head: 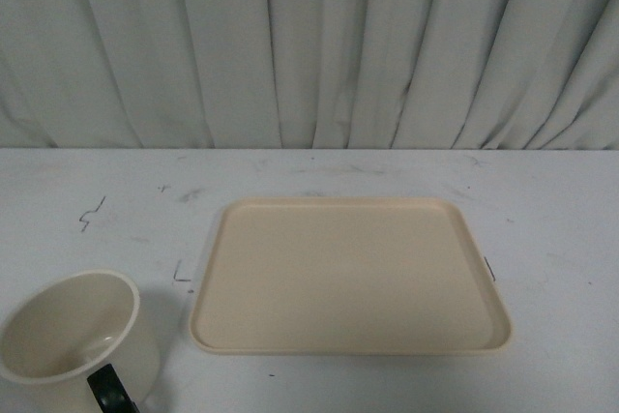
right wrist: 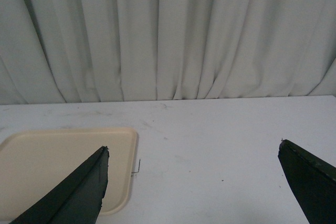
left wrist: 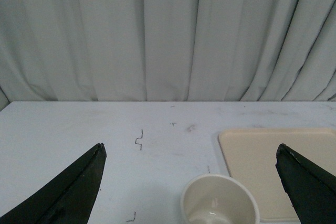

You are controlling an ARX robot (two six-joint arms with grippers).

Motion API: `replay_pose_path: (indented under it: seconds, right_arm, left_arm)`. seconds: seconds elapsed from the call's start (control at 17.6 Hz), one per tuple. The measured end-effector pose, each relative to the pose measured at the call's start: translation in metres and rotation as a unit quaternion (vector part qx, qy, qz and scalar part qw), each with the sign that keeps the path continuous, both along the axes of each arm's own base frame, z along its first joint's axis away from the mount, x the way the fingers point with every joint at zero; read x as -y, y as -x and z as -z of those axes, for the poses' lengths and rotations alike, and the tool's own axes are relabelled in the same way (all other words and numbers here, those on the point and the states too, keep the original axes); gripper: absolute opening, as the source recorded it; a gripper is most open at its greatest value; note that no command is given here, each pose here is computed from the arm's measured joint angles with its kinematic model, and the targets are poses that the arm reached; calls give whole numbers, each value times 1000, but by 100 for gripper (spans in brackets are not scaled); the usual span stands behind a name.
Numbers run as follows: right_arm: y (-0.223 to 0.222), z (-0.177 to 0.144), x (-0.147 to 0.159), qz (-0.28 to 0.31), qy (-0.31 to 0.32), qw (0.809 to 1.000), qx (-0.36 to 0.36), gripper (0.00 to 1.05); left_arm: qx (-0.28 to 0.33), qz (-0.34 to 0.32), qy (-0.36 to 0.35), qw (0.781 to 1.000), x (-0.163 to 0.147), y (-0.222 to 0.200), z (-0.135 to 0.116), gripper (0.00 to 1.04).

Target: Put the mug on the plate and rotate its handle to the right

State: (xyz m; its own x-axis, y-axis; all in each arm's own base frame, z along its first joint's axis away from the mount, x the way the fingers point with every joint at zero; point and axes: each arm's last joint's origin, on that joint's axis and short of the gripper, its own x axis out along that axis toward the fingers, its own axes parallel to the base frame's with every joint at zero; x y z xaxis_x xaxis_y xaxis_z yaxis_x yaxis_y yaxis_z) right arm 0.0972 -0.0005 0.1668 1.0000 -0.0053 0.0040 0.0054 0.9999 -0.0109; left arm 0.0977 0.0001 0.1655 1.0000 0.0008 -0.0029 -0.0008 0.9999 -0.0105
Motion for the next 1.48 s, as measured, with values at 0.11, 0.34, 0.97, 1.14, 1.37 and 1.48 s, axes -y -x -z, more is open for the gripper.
replay_pose_path:
  seconds: [0.11,0.34,0.97,1.14,1.37,1.48]
  right_arm:
    - [0,0,0,0,0,1000,0,98]
    - [0,0,0,0,0,1000,0,98]
    - [0,0,0,0,-1,1000,0,98]
    - [0,0,0,0,-1,1000,0,98]
    - [0,0,0,0,-1,1000,0,98]
    - [0,0,0,0,-1,1000,0,98]
  left_arm:
    - [0,0,0,1000,0,0,0,98]
    - [0,0,0,1000,0,0,0,98]
    - [-342,-32,-14,939,1,-55,-41,98]
    - [-378,-19,5,925,1,-87,-38,98]
    - [-428,-6,3,904,8,-125,-26,98]
    - [-451,1,1,892,11,-136,-16,98]
